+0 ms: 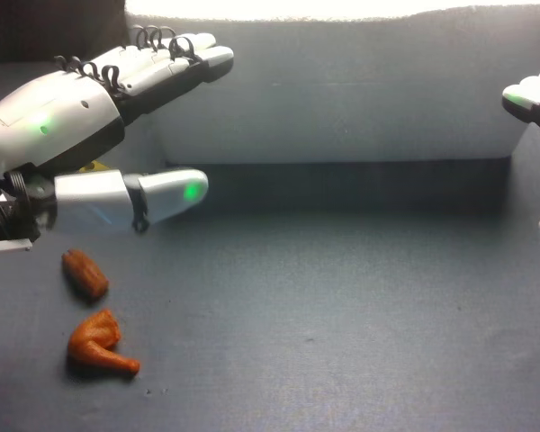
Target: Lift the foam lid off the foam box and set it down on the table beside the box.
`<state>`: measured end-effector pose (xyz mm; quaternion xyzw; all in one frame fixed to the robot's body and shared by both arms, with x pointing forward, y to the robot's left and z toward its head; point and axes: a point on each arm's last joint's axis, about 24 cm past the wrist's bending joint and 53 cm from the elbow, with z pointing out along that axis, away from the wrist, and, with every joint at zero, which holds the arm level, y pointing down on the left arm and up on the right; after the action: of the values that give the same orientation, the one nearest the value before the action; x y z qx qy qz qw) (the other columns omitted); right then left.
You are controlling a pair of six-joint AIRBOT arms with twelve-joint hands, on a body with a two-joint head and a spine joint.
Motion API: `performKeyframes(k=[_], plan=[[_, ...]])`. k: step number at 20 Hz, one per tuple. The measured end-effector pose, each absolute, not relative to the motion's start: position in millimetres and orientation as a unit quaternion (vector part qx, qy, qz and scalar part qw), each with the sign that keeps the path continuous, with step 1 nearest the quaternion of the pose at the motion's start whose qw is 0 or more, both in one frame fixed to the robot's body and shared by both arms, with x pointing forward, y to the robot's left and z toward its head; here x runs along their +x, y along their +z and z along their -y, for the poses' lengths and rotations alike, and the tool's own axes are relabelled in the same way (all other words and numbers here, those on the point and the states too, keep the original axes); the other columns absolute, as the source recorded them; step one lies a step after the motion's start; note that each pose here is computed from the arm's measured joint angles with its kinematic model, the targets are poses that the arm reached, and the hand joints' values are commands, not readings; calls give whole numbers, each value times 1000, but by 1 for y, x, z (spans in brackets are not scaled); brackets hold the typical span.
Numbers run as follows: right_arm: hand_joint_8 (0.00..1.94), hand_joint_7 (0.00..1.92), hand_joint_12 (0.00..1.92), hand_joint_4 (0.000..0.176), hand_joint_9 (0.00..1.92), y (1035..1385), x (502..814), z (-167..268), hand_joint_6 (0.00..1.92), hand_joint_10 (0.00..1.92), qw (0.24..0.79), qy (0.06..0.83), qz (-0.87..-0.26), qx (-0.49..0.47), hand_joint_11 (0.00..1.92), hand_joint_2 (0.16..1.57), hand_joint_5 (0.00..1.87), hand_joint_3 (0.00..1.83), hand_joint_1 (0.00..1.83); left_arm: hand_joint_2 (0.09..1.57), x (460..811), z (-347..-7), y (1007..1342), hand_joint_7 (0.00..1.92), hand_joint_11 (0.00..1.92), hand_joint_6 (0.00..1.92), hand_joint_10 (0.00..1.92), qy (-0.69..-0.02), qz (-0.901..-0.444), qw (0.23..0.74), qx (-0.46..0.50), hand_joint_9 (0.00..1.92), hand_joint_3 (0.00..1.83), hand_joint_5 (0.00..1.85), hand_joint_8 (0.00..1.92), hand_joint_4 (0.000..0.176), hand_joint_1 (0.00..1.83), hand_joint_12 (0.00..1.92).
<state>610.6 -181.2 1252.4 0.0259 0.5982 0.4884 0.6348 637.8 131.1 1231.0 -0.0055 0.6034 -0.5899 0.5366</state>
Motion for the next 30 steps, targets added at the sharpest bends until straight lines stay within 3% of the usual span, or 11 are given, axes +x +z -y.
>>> performKeyframes(k=[7,9,11,14,18,20,21,22,25,27,30], plan=[[0,0,12,0,0,1253,614,186,0,0,639,484,-596,37,3,1305,0,2,423,1318,638,-131,1232,0,0,9,0,-592,-602,536,-10,0,2,42,0,23,199,0],[0,0,0,0,0,1258,614,191,0,0,647,485,-587,45,0,1292,0,0,532,1306,637,-132,1236,0,0,8,0,-597,-594,540,-15,0,0,44,0,50,208,0],[0,0,0,0,0,1262,615,197,0,0,656,484,-576,53,0,1292,0,0,532,1306,637,-135,1240,0,0,8,0,-600,-584,547,-19,0,0,44,0,50,208,0],[0,0,1,0,0,1269,617,210,0,0,672,480,-559,74,1,1308,0,1,625,1287,639,-144,1248,0,0,16,0,-602,-568,561,-33,0,0,79,0,13,253,0],[0,0,22,0,0,1279,620,225,0,0,693,472,-536,95,46,1315,0,0,556,1215,643,-155,1259,0,42,7,0,-600,-545,583,-47,0,0,76,0,37,403,26],[0,0,952,0,0,1281,623,232,0,0,701,466,-530,101,1,1356,0,0,600,1206,646,-160,1263,0,3,3,0,-598,-537,592,-56,0,0,22,0,15,427,12],[0,0,1354,0,0,1279,628,238,0,0,705,459,-529,113,0,1303,0,0,419,1202,652,-168,1264,0,0,8,0,-594,-531,601,-71,0,0,34,0,29,451,0],[0,0,1354,0,0,1278,629,240,0,0,706,457,-529,117,0,1303,0,0,419,1202,656,-173,1264,0,0,8,0,-591,-529,605,-77,0,0,34,0,29,451,0],[0,0,1387,0,0,1274,639,250,0,0,712,446,-526,133,0,1278,0,0,392,1178,675,-195,1263,0,17,4,0,-578,-518,619,-123,0,0,28,0,80,518,10],[0,0,1490,0,13,1274,647,254,0,7,716,441,-523,142,0,1239,0,0,431,1177,686,-201,1260,0,22,4,0,-576,-512,621,-144,0,0,28,0,64,619,20],[0,0,1603,34,0,1276,658,262,0,0,721,433,-517,159,0,1239,0,0,404,1117,697,-203,1254,0,0,5,0,-572,-514,618,-161,0,1,5,0,72,602,1090]])
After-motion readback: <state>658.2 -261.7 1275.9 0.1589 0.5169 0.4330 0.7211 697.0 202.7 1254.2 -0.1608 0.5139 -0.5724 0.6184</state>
